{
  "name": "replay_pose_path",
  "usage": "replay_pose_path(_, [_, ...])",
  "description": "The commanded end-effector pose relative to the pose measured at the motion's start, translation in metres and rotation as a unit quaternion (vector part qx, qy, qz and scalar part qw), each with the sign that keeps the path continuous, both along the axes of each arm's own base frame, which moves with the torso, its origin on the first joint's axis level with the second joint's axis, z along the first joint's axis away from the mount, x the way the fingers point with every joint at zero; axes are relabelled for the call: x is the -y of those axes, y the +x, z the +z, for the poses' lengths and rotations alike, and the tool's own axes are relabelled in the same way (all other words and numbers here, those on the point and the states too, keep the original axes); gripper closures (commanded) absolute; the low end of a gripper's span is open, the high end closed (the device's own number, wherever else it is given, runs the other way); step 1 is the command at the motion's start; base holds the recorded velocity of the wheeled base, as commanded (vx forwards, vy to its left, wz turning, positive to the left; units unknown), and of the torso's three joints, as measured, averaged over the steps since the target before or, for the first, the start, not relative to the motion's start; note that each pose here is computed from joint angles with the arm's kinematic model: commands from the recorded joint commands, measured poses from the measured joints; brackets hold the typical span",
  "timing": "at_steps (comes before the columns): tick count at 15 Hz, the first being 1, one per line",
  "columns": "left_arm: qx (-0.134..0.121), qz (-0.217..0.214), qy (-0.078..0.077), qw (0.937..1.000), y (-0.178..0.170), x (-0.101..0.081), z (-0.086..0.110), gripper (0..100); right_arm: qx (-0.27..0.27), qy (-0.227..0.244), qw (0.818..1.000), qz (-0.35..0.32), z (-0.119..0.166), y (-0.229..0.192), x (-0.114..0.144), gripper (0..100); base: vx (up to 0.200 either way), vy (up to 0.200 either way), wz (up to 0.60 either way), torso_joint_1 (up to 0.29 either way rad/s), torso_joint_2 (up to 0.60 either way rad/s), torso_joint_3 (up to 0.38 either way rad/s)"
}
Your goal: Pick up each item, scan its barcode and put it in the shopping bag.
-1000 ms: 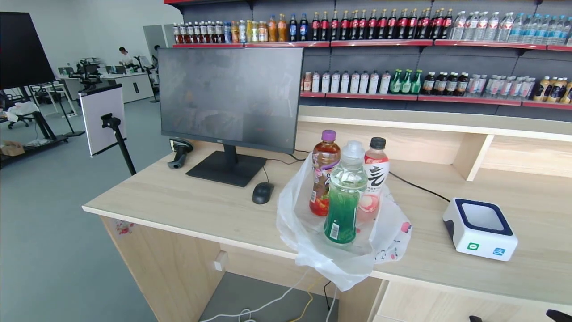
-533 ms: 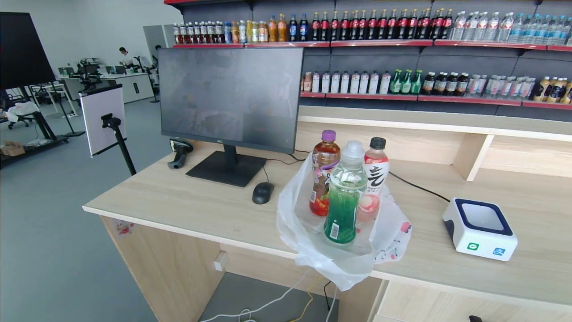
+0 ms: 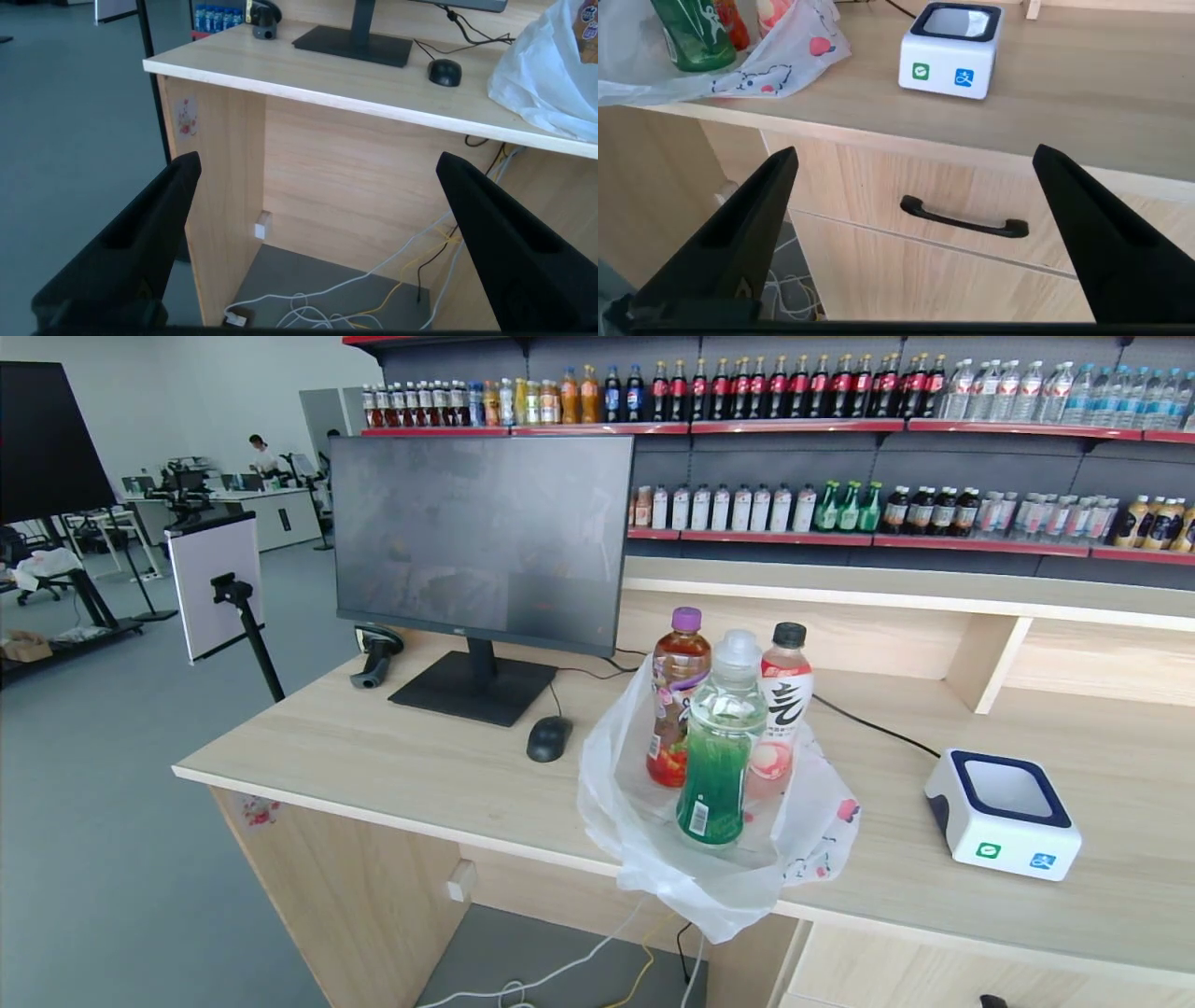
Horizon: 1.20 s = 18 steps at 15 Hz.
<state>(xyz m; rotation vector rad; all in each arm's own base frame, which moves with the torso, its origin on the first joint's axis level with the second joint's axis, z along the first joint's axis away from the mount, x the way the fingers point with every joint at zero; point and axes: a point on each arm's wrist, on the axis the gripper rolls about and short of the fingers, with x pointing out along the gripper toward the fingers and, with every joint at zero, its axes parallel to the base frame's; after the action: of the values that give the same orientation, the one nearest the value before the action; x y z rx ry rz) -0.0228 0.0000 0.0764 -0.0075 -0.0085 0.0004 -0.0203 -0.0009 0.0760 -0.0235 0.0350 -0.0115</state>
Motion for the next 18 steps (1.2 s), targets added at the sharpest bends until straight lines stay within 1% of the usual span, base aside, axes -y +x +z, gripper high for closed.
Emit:
replay_pose_path(1, [0.000,0.001,0.000,1.0000,0.0000,0.0000,0.0000,0,0.017,-0.001,1.000,-0.001,-0.0005,-0.0025,-0.0003,0,-0.200,0.000,0.00,0.002,-0.01,0.002])
replay_pose_path(2, [0.000,0.001,0.000,1.0000,0.0000,0.0000,0.0000,0,0.017,-0.004,1.000,0.000,-0.0005,-0.0025,-0.0003,0,-0.200,0.000,0.00,0.027,0.01,0.002])
replay_pose_path(4, [0.000,0.001,0.000,1.0000,0.0000,0.0000,0.0000,0,0.019,-0.042,0.999,0.001,-0.0001,-0.0025,-0.0004,0,-0.200,0.000,0.00,0.012,0.00,-0.002])
replay_pose_path(7, [0.000,0.001,0.001,1.0000,0.0000,0.0000,0.0000,0,0.019,-0.034,0.999,0.001,-0.0001,-0.0025,-0.0004,0,-0.200,0.000,0.00,-0.006,-0.01,0.002])
replay_pose_path(8, [0.000,0.001,0.001,1.0000,0.0000,0.0000,0.0000,0,0.019,-0.030,0.999,0.003,-0.0001,-0.0025,-0.0005,0,0.000,0.000,0.00,0.000,0.00,0.000])
replay_pose_path(11, [0.000,0.001,0.002,1.0000,0.0000,0.0000,0.0000,0,0.019,-0.014,1.000,0.004,-0.0002,-0.0025,-0.0005,0,0.000,0.000,-0.60,-0.004,0.00,0.004])
replay_pose_path(15, [0.000,0.001,0.002,1.0000,0.0000,0.0000,-0.0001,0,0.018,-0.008,1.000,0.004,-0.0004,-0.0025,-0.0005,0,0.000,0.000,-0.60,0.004,0.00,-0.001])
replay_pose_path(16, [0.000,0.001,0.001,1.0000,0.0000,0.0000,-0.0001,0,0.017,0.003,1.000,0.004,-0.0005,-0.0025,-0.0005,0,0.000,0.000,0.00,0.000,0.00,0.000])
replay_pose_path(18, [0.000,0.001,0.002,1.0000,0.0000,0.0000,-0.0001,0,0.018,0.011,1.000,0.003,-0.0005,-0.0025,-0.0005,0,0.000,-0.200,0.00,0.002,0.01,0.002])
